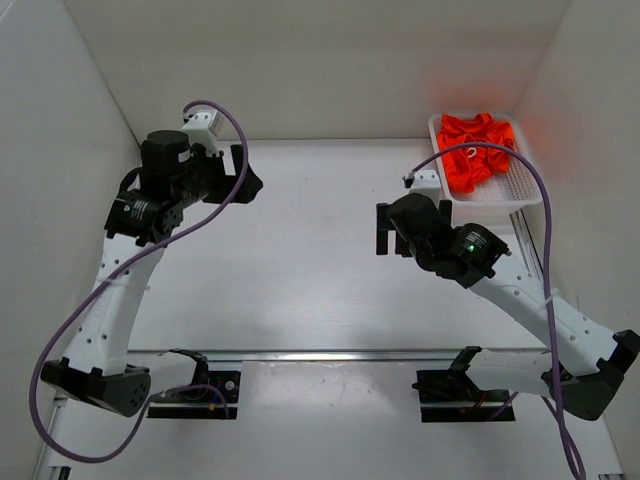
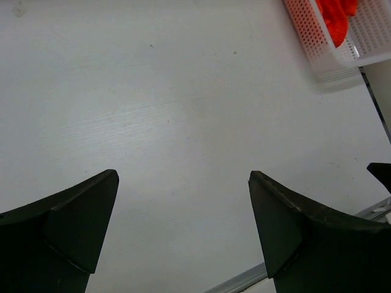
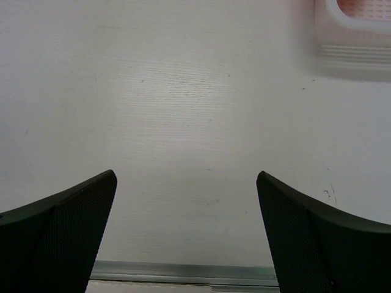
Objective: Fold and stack the shorts
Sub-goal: Grab the shorts from the pile, then move the shorts to the center of the board, then flatten the shorts out
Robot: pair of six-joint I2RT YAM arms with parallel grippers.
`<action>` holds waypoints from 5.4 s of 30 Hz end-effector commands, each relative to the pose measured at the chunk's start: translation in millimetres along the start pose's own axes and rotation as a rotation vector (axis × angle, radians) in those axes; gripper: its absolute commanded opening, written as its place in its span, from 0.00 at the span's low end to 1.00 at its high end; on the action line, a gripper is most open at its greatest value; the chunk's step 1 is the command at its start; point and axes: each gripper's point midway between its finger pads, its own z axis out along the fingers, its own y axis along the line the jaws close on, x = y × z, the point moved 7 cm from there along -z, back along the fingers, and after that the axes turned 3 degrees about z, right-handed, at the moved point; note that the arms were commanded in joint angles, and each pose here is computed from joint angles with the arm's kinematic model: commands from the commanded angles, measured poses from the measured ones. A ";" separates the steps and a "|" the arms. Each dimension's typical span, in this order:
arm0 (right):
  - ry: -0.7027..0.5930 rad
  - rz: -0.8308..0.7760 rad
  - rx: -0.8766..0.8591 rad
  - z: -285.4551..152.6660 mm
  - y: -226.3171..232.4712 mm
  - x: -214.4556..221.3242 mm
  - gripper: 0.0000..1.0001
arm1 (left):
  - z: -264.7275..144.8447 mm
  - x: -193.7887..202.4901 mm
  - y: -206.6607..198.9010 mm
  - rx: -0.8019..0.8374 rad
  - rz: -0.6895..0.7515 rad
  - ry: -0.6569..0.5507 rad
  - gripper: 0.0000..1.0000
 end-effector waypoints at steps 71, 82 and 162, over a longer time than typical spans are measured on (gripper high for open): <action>-0.383 0.259 -0.534 -51.3 9.3 -233.6 0.00 | -35.1 2.9 40.7 -0.235 -0.202 0.103 0.99; 0.173 0.360 -0.056 122.4 -63.6 -83.2 1.00 | 16.3 111.9 40.2 -0.177 -0.340 0.405 0.99; 0.468 0.145 -0.219 204.8 -12.8 5.4 0.58 | 139.8 160.2 98.2 -0.397 -0.369 0.660 0.92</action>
